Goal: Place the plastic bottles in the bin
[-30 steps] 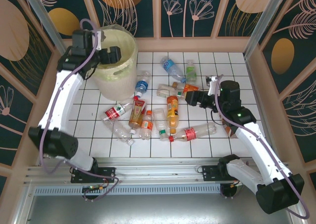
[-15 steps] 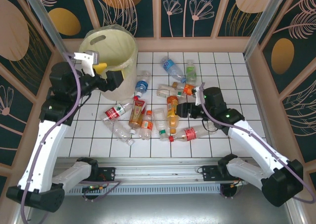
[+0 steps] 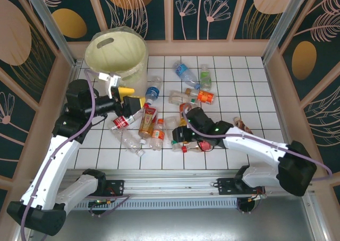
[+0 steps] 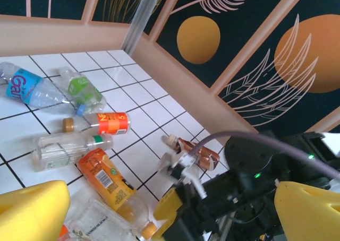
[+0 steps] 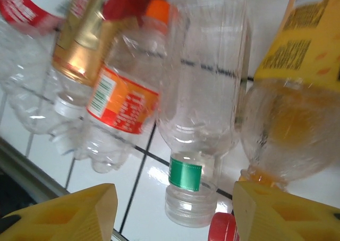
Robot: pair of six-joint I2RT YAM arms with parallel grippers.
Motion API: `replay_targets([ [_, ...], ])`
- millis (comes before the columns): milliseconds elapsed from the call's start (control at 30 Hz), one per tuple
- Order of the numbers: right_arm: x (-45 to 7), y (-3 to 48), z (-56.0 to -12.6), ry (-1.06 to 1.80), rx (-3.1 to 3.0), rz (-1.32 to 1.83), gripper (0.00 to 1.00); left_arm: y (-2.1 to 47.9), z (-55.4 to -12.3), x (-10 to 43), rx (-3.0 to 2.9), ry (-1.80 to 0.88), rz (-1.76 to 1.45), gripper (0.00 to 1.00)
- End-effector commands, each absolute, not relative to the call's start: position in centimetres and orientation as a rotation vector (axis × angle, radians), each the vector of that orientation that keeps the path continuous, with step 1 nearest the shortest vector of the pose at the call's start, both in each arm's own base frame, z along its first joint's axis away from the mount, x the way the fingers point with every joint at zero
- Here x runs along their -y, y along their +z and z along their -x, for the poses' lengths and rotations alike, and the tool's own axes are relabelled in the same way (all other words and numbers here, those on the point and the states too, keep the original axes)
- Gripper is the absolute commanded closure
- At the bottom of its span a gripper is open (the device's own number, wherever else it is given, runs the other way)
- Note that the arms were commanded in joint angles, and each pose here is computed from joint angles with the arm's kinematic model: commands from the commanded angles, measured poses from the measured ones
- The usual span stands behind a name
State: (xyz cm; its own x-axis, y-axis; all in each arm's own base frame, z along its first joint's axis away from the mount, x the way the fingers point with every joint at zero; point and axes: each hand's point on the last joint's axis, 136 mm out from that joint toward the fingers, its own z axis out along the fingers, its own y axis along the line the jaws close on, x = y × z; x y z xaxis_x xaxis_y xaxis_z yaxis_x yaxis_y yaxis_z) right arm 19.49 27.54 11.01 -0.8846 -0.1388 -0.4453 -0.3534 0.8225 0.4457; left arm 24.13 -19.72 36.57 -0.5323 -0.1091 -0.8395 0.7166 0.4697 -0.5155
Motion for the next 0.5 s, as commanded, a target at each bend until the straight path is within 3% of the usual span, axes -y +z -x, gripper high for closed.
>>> replay_targets([
  [0,-28.2,10.2,-20.2,0.676,-2.616,0.286,0.41,37.7,-23.6,20.1,-1.77,-1.204,-0.546,0.01],
  [467,-30.8,6.7,-19.3,0.596,-2.691,0.36,0.43,37.2,-24.6,20.4,-1.777,-1.207,-0.525,0.01],
])
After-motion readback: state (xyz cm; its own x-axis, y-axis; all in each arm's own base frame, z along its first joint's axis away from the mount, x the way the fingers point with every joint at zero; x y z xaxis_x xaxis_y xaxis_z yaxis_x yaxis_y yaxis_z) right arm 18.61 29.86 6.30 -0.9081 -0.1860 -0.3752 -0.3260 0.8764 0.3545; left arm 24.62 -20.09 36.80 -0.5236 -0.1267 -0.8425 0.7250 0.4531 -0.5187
